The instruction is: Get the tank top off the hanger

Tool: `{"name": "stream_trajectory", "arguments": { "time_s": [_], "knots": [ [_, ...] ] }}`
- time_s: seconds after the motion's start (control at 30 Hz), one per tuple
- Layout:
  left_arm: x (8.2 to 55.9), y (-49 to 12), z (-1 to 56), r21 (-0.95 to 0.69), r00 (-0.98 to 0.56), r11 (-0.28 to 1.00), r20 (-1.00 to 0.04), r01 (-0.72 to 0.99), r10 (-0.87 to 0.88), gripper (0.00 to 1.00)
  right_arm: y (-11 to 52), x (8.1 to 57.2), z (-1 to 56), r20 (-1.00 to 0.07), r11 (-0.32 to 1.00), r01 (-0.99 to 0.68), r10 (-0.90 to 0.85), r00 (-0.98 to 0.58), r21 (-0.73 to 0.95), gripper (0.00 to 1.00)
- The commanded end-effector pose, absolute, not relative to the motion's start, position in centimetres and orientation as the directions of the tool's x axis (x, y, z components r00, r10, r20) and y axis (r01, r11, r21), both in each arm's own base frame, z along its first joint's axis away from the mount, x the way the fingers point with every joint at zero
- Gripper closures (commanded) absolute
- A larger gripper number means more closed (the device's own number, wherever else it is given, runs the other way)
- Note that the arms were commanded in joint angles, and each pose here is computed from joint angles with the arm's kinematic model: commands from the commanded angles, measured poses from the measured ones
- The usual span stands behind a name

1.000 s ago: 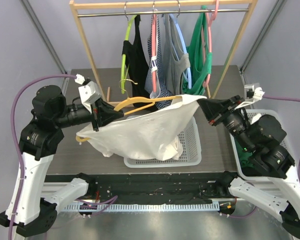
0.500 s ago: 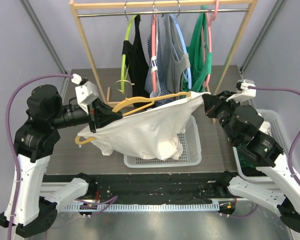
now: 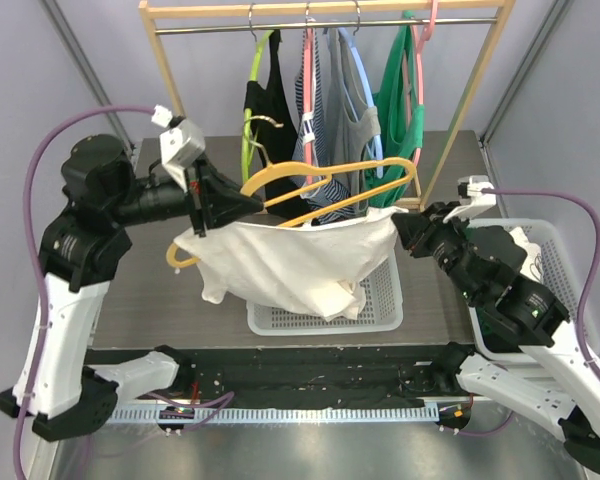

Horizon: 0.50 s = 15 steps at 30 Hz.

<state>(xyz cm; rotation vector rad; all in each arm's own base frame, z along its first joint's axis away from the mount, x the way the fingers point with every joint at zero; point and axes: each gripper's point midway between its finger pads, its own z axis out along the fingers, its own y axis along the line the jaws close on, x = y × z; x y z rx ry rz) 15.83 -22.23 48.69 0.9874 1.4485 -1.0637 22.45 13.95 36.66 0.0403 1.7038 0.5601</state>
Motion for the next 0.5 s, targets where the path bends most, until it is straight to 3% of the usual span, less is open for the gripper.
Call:
{"name": "stream_trajectory", "arguments": {
  "time_s": [0.0,0.23,0.47],
  "knots": [
    [16.9,-25.9,52.0,-0.106,-0.103,0.189,-0.994,0.976,-0.026,1.00,16.0,21.7,37.4,-0.930,0.845,-0.400,0.276,-0.244,0.355,0.70],
    [16.7,-30.5,49.0,-0.019,-0.032,0.116,-0.993,0.993,0.115,1.00,14.3,19.7,41.1,-0.950,0.839,-0.448,0.254,-0.180,0.310,0.39],
    [19.2,-31.2,48.9,0.046,0.021,0.181,-0.990,0.982,0.140,1.00,15.0,14.0,44.9,-0.958,0.683,-0.672,0.231,-0.171,0.285,0.35]
  ]
}}
